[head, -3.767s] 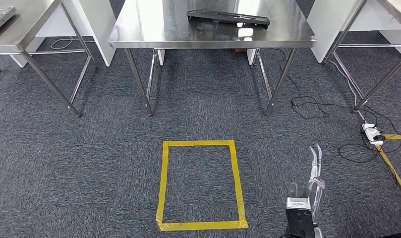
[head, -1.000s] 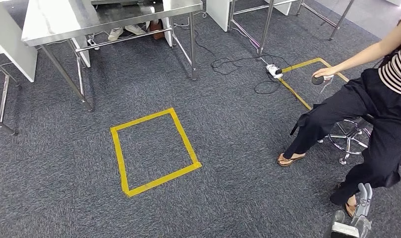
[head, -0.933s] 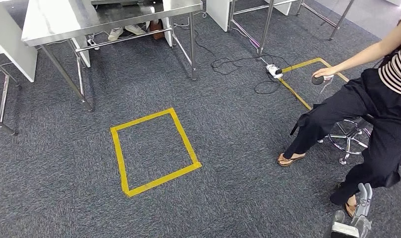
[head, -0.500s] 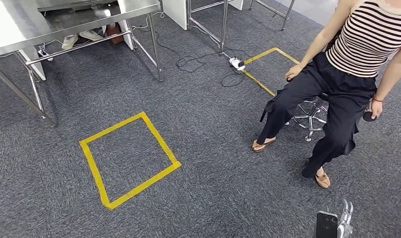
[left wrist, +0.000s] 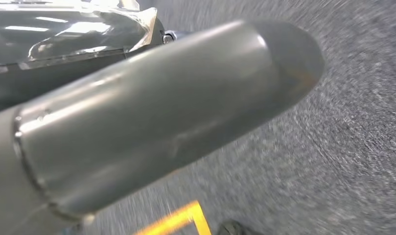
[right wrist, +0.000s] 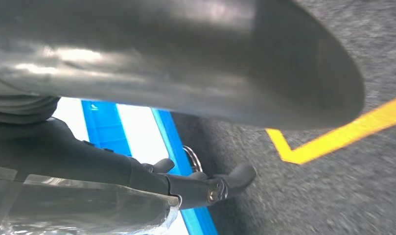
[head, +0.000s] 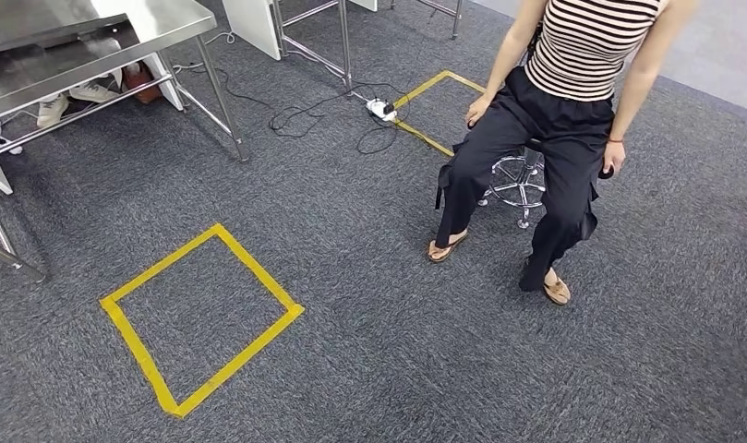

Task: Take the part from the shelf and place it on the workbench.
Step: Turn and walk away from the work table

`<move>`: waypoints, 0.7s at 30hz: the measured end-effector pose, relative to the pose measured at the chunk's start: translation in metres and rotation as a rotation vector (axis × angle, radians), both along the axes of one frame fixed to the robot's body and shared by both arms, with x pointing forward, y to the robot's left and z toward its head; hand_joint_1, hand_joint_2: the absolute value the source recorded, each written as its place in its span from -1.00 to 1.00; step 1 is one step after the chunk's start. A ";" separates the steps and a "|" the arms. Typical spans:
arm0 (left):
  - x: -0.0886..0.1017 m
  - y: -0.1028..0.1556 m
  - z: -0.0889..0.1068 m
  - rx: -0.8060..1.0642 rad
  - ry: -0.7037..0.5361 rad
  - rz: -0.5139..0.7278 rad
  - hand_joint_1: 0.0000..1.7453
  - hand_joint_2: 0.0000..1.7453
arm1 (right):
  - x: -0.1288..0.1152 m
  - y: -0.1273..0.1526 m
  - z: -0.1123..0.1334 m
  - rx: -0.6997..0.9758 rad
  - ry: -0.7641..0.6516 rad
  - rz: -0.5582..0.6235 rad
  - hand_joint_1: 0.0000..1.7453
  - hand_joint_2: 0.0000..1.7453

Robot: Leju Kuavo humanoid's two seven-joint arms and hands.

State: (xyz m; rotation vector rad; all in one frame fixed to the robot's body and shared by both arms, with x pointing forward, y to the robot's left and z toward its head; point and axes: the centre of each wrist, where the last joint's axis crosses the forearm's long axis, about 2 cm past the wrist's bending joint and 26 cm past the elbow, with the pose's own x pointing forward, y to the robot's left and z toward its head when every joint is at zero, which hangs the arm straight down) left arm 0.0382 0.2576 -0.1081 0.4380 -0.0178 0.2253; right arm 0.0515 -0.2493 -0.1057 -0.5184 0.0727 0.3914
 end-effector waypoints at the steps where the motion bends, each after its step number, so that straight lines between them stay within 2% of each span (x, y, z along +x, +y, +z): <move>1: -0.001 0.001 0.000 0.016 0.026 -0.026 -1.00 -1.00 | -0.001 0.001 0.000 0.003 0.005 0.013 -1.00 -1.00; 5: -0.007 0.002 0.000 0.059 0.118 -0.185 -1.00 -1.00 | -0.005 0.002 -0.001 0.009 0.020 0.022 -1.00 -1.00; 9: -0.006 0.003 0.000 0.068 0.128 -0.337 -1.00 -1.00 | -0.007 0.005 -0.001 0.026 0.026 0.008 -1.00 -1.00; 21: -0.007 0.002 -0.001 0.028 0.132 -0.402 -1.00 -1.00 | -0.007 0.005 -0.001 0.061 0.036 0.003 -1.00 -1.00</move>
